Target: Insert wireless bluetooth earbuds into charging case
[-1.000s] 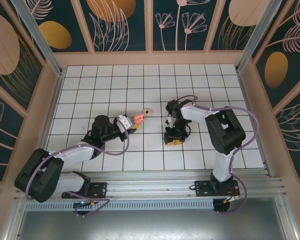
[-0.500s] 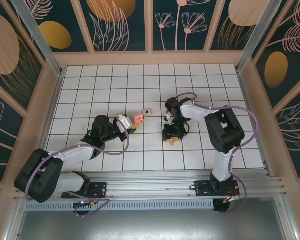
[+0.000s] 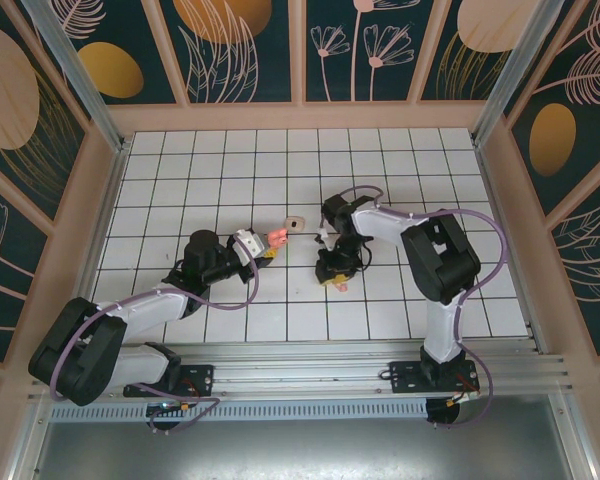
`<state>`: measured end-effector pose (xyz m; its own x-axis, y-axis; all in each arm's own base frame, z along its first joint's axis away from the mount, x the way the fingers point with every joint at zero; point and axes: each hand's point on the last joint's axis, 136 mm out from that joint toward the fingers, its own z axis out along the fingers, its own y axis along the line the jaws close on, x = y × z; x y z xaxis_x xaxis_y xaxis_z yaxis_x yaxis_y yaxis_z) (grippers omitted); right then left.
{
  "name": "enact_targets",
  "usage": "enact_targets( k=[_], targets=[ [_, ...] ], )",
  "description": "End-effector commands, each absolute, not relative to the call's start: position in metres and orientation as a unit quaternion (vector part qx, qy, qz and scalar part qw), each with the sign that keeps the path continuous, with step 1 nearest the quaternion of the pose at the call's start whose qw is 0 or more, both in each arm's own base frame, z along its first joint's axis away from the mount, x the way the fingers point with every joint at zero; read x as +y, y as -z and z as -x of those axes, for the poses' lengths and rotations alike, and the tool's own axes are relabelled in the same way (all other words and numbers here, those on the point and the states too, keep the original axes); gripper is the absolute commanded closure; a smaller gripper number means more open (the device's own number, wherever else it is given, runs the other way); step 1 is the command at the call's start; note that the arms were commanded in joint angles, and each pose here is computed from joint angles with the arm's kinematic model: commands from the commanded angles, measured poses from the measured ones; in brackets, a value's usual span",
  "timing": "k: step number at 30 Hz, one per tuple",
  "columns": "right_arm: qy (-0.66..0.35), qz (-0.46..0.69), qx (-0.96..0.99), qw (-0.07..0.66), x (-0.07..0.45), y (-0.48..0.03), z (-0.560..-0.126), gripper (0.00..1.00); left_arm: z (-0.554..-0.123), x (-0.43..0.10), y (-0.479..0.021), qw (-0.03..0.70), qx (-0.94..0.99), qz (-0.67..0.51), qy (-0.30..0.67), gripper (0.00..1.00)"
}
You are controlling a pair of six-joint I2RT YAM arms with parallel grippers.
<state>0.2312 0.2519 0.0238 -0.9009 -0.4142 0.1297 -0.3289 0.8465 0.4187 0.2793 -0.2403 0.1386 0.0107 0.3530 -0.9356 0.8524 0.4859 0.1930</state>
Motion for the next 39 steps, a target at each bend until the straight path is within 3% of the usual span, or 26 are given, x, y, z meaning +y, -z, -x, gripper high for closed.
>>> enact_targets(
  k=[1,8,13,22,39],
  targets=[
    [0.226,-0.231,-0.940,0.105,0.270,-0.038,-0.225,0.66,-0.281,-0.244,-0.153,0.560,0.655,-0.450,0.233,1.00],
    [0.205,-0.201,-0.954,0.085,0.255,-0.062,-0.212,0.67,-0.280,-0.244,-0.153,0.559,0.655,-0.451,0.234,1.00],
    [0.247,-0.099,-0.963,0.037,0.255,-0.089,-0.218,0.64,-0.280,-0.244,-0.154,0.559,0.656,-0.450,0.235,1.00],
    [0.227,0.030,-0.972,0.046,0.223,-0.055,-0.191,0.63,-0.279,-0.245,-0.156,0.560,0.653,-0.450,0.240,1.00],
    [0.173,0.029,-0.984,0.030,0.212,-0.029,-0.218,0.63,-0.280,-0.244,-0.156,0.560,0.656,-0.448,0.236,1.00]
  ],
)
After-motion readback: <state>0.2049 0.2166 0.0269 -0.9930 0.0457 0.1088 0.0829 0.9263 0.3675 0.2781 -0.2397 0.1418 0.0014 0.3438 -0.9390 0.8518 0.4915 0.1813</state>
